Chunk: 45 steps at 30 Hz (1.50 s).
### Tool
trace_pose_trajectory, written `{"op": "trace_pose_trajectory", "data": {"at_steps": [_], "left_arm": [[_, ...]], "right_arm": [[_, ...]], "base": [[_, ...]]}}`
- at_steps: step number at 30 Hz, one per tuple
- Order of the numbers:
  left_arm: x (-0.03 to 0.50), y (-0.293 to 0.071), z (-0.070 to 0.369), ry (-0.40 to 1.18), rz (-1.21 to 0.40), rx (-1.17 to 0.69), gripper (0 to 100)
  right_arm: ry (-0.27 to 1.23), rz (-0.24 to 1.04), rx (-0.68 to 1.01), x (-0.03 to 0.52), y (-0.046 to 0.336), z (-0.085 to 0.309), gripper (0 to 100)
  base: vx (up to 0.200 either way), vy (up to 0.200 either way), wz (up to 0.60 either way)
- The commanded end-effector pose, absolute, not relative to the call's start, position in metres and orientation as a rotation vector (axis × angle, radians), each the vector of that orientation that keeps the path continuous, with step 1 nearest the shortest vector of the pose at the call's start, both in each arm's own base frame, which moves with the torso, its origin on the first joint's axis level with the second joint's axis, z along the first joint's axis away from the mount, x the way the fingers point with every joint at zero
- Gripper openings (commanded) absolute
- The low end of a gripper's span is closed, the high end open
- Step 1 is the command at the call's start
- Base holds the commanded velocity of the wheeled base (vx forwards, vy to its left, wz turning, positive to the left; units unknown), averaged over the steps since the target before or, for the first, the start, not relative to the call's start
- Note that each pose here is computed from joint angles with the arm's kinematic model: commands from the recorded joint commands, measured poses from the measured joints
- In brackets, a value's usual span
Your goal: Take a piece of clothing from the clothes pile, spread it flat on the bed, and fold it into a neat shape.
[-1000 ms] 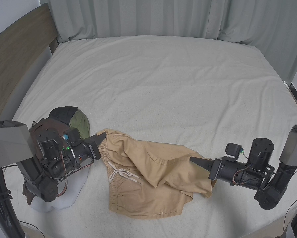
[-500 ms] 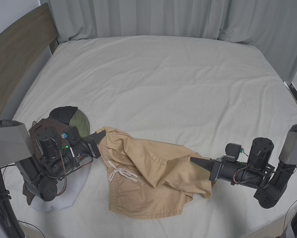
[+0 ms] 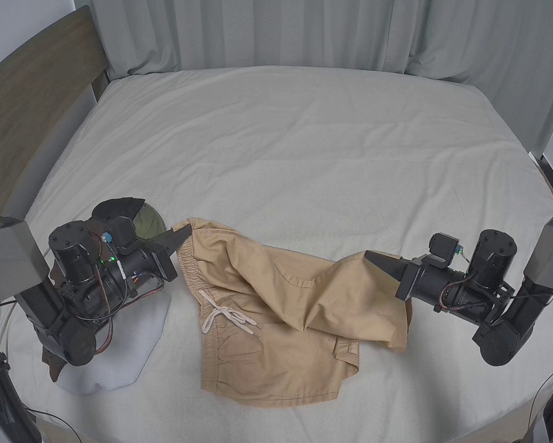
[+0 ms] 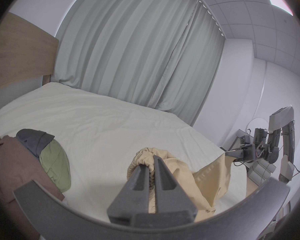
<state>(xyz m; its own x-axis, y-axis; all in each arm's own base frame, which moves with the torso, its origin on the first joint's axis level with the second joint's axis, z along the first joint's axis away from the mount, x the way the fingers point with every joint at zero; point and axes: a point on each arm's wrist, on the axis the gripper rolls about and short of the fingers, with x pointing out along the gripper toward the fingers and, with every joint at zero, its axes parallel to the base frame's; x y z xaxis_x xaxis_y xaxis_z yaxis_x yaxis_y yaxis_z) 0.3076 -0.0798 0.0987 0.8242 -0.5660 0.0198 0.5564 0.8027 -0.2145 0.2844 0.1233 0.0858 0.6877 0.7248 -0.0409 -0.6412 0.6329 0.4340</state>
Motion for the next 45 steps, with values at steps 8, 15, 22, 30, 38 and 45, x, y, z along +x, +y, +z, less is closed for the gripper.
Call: {"op": "trace_pose_trajectory", "data": {"at_steps": [8, 15, 22, 30, 38, 45], "left_arm": [[0.305, -0.073, 0.109, 0.011, -0.597, -0.212, 0], [0.304, -0.071, 0.111, 0.004, -0.592, -0.213, 0], [0.302, -0.068, 0.115, -0.007, -0.587, -0.212, 0], [0.305, -0.061, 0.117, -0.017, -0.562, -0.212, 0], [0.305, -0.060, 0.116, -0.016, -0.558, -0.212, 0], [0.307, -0.055, 0.118, -0.024, -0.544, -0.211, 0]], "right_arm": [[0.179, 0.787, 0.408, 0.291, 0.122, 0.093, 0], [0.161, 0.794, 0.404, 0.291, 0.114, 0.099, 0], [0.124, 0.841, 0.397, 0.286, 0.110, 0.113, 0], [0.101, 0.800, 0.397, 0.293, 0.097, 0.116, 0], [0.081, 0.787, 0.395, 0.297, 0.093, 0.119, 0], [0.062, 0.765, 0.393, 0.301, 0.086, 0.122, 0]], "base": [[0.000, 0.000, 0.00], [0.000, 0.000, 0.00], [0.000, 0.000, 0.00], [0.000, 0.000, 0.00], [0.000, 0.000, 0.00], [0.000, 0.000, 0.00]]}}
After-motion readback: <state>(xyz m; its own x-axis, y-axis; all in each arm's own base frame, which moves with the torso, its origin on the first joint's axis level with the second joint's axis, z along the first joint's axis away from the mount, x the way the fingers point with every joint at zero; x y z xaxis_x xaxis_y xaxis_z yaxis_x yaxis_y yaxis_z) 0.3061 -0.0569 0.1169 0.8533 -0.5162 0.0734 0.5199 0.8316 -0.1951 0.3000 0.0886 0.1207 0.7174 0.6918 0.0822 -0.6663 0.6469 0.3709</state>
